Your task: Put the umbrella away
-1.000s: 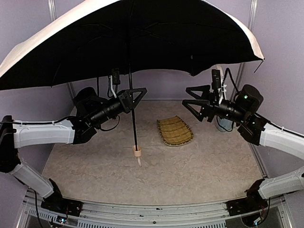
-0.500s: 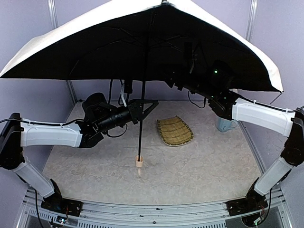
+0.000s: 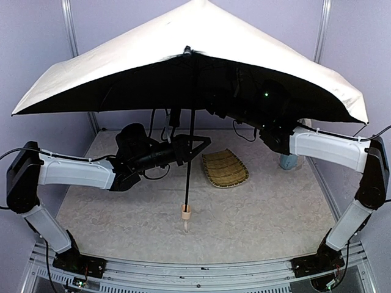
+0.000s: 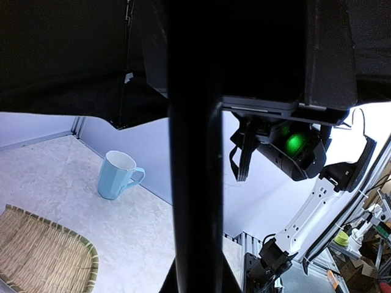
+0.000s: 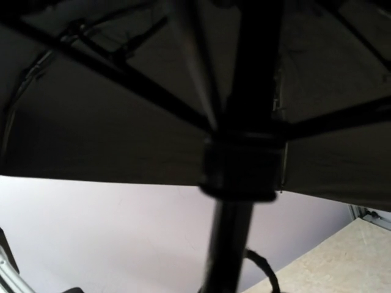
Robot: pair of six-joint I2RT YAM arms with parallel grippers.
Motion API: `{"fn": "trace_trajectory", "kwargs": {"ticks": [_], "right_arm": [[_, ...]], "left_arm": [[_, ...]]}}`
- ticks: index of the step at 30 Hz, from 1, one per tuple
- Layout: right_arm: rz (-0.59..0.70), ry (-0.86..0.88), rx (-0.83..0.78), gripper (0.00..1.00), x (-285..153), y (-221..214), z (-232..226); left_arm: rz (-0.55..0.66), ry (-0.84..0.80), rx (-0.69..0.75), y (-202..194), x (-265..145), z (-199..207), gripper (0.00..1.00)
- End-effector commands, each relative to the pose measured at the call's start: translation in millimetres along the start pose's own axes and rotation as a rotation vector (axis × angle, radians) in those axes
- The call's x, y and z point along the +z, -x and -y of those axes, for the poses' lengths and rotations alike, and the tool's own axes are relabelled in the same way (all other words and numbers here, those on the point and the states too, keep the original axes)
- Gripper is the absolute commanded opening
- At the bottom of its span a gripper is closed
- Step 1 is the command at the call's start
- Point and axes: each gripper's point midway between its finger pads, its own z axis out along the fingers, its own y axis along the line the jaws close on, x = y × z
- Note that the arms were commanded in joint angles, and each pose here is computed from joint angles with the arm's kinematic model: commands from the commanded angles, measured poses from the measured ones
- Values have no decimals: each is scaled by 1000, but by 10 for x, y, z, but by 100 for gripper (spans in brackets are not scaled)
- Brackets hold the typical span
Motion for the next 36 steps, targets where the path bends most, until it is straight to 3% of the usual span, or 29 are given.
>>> {"fn": "trace_trajectory", "kwargs": {"ticks": [1, 4, 8, 11, 15, 20, 21, 23, 28, 32, 36], "right_arm": [[26, 8, -11, 50, 85, 101, -48], [31, -24, -11, 48, 77, 82, 35], [51, -51, -31, 34, 51, 74, 92], [63, -68, -45, 33, 30, 92, 115], [84, -63, -64, 11, -6, 142, 78], [112, -93, -82, 0, -58, 262, 74], [117, -104, -86, 0, -77, 284, 79], [137, -119, -92, 0, -123, 351, 66], [199, -104, -93, 0, -202, 502, -40], [226, -147, -98, 0, -247, 578, -4], [244, -183, -107, 0, -293, 658, 6]], "left_arm": [[51, -118, 111, 266, 25, 345, 0], [24, -136, 160, 217, 48, 446, 0], [22, -151, 163, 209, 40, 518, 0], [32, -167, 152, 236, 16, 561, 0], [35, -187, 140, 233, 4, 594, 0], [33, -195, 134, 209, -19, 599, 0], [30, -190, 137, 197, -30, 582, 2], [9, -174, 141, 140, -54, 510, 21], [-88, -114, 111, -207, -91, 226, 40], [-160, -29, 79, -513, -111, -53, 49], [-205, 59, 68, -706, -136, -271, 49]]}}
